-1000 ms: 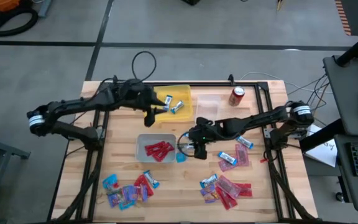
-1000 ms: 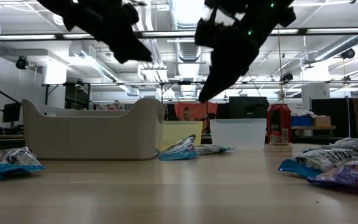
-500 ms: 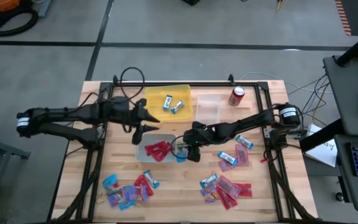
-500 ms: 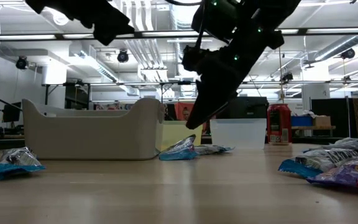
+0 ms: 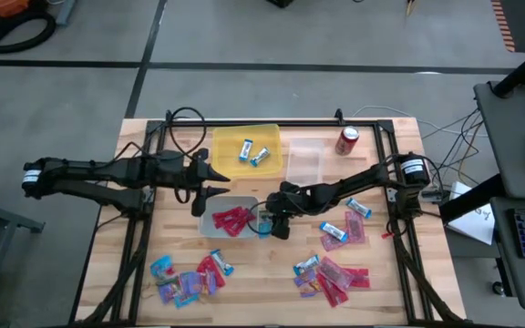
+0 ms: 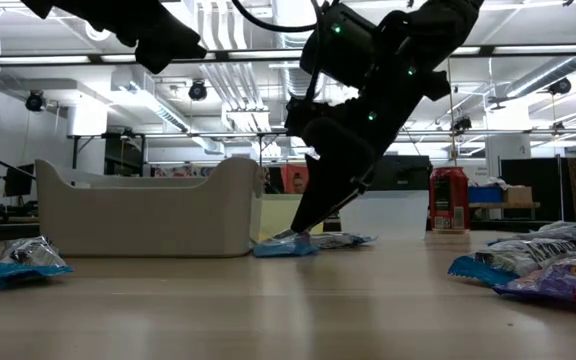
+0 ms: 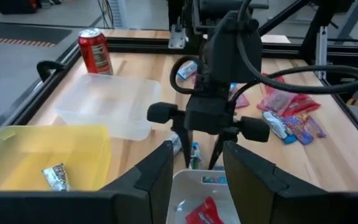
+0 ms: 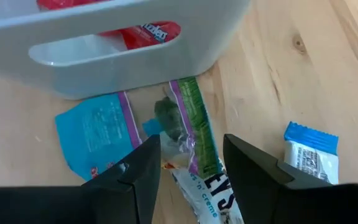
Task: Sort candy
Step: Put the blue candy into the transparent bin
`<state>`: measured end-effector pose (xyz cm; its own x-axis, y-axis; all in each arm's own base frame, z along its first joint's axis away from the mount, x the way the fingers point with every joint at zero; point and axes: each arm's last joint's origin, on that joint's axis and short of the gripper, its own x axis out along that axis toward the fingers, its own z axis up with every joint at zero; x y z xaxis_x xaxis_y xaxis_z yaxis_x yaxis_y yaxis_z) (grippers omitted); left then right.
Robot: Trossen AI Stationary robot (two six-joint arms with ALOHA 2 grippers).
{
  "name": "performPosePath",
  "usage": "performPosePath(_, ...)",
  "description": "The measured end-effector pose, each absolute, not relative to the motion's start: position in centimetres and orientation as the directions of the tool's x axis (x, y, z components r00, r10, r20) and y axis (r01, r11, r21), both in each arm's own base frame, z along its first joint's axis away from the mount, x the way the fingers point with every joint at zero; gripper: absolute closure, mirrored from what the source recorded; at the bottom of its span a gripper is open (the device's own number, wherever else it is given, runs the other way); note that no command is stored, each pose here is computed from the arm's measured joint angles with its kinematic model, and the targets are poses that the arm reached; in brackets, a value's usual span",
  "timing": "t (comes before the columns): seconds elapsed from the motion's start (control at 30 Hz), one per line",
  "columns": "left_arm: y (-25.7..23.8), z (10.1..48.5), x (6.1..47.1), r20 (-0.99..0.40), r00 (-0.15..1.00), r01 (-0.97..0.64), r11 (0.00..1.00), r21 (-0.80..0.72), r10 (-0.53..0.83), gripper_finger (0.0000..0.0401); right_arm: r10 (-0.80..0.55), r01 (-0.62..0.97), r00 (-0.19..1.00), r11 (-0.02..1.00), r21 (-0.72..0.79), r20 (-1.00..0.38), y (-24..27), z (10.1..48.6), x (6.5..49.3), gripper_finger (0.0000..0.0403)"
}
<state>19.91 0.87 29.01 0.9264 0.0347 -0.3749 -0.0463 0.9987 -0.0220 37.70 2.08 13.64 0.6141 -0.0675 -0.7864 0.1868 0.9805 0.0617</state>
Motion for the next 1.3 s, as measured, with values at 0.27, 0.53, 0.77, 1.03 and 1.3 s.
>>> performPosePath(0.27, 1.0, 28.8, 19.9, -0.38, 0.922, -0.087, 0.996, -0.003, 0.079, 0.0276, -0.066, 0.194, 0.613, 0.978, 0.069, -0.787, 1.9, 13.6, 37.7, 0.0329)
performPosePath(0.53, 1.0, 28.7, 19.9, -0.383, 0.92, -0.091, 0.996, 0.005, 0.086, 0.0276, -0.06, 0.189, 0.614, 0.979, 0.074, -0.787, 1.9, 14.0, 37.5, 0.0393)
performPosePath(0.77, 1.0, 28.7, 19.9, -0.383, 0.919, -0.092, 0.996, 0.006, 0.087, 0.0276, -0.056, 0.177, 0.658, 0.981, 0.082, -0.751, 2.0, 16.7, 37.0, 0.0394)
performPosePath(1.03, 1.0, 28.7, 19.9, -0.381, 0.92, -0.089, 0.996, 0.013, 0.088, 0.0276, -0.059, 0.159, 0.703, 0.984, 0.075, -0.708, 2.0, 20.6, 35.4, 0.0394)
performPosePath(1.3, 1.0, 28.8, 20.0, -0.373, 0.924, -0.082, 0.996, 0.033, 0.088, 0.0276, -0.276, 0.276, 0.685, 0.955, -0.11, -0.675, 0.4, 24.8, 32.4, 0.0394)
